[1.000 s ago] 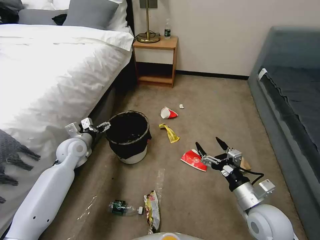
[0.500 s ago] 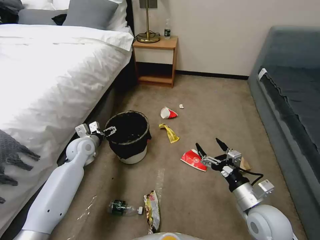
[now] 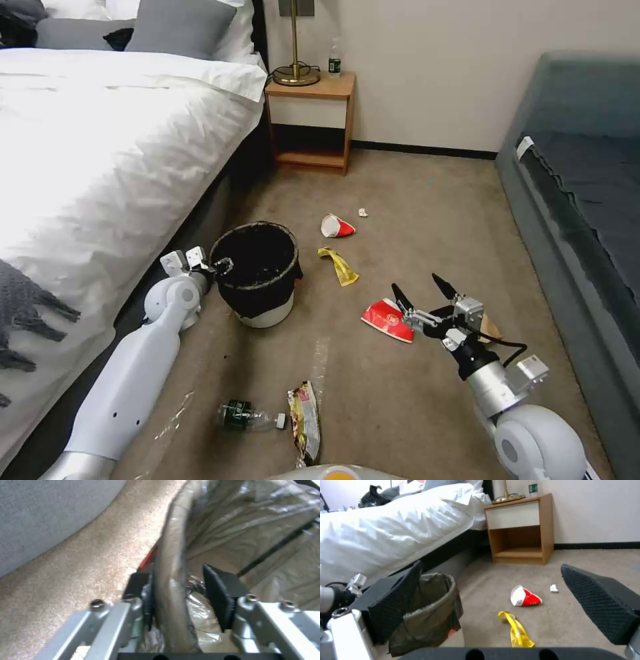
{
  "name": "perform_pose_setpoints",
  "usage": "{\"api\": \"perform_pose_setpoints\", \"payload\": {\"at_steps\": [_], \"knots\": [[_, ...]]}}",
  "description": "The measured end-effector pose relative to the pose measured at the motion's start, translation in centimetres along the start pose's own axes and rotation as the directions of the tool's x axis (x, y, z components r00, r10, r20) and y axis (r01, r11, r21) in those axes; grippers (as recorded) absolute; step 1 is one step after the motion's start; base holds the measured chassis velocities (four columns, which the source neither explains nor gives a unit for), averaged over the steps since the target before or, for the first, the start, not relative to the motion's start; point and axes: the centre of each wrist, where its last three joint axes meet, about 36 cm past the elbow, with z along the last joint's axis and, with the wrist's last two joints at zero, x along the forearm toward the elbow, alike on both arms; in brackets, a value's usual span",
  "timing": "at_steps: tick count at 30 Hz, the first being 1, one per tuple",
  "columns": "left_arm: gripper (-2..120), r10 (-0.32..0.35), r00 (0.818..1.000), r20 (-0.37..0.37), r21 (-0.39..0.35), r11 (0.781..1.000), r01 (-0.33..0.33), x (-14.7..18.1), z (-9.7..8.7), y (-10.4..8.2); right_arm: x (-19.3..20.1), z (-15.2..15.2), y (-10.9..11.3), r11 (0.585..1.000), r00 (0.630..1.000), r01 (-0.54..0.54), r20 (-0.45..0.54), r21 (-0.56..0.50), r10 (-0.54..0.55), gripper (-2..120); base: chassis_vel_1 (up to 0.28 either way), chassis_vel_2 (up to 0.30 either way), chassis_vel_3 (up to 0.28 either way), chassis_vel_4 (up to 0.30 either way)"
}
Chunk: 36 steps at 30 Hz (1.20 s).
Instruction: Pick up the trash can from the floor.
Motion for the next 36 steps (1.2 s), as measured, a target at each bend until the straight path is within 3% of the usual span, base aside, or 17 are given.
{"api": "perform_pose_setpoints", "payload": {"at_steps": [1,6,9,19,25,29,36], "knots": [[34,0.000,1.000,0.000,0.000,1.000,0.000,0.0,0.0,0.0,0.0,0.0,0.0,1.000,1.000,0.000,0.000,0.000,0.000,100,0.000,0.000,0.000,0.000],[11,0.008,1.000,0.000,-0.004,1.000,-0.008,-0.1,0.0,-0.5,0.2,0.2,0.2,1.000,1.000,0.000,-0.009,0.002,0.001,100,0.000,0.000,0.000,0.000],[5,0.015,1.000,-0.003,-0.006,1.000,-0.015,-0.1,0.1,-0.8,0.2,0.1,0.2,1.000,1.000,-0.001,-0.007,0.004,0.001,100,0.000,0.000,0.000,0.000],[3,0.064,0.998,0.019,-0.019,0.998,-0.064,1.7,-0.7,-1.3,0.3,-0.1,0.1,1.000,1.000,-0.002,-0.003,0.009,0.002,100,0.000,0.000,0.000,0.000],[3,0.093,0.994,0.053,-0.043,0.995,-0.090,5.9,-2.0,0.2,0.1,-0.2,0.1,1.000,1.000,0.001,0.003,0.007,-0.001,100,0.000,0.000,0.000,0.000],[3,0.130,0.988,0.078,-0.082,0.989,-0.124,10.8,-2.2,1.2,-0.2,-0.3,0.1,1.000,1.000,0.006,0.010,0.009,-0.006,100,0.000,0.000,0.000,0.000],[3,0.245,0.967,0.075,-0.143,0.962,-0.233,15.9,-2.1,-0.8,0.9,-0.4,0.1,0.999,0.999,-0.033,0.026,0.003,0.033,100,0.000,0.000,0.000,0.000]]}}
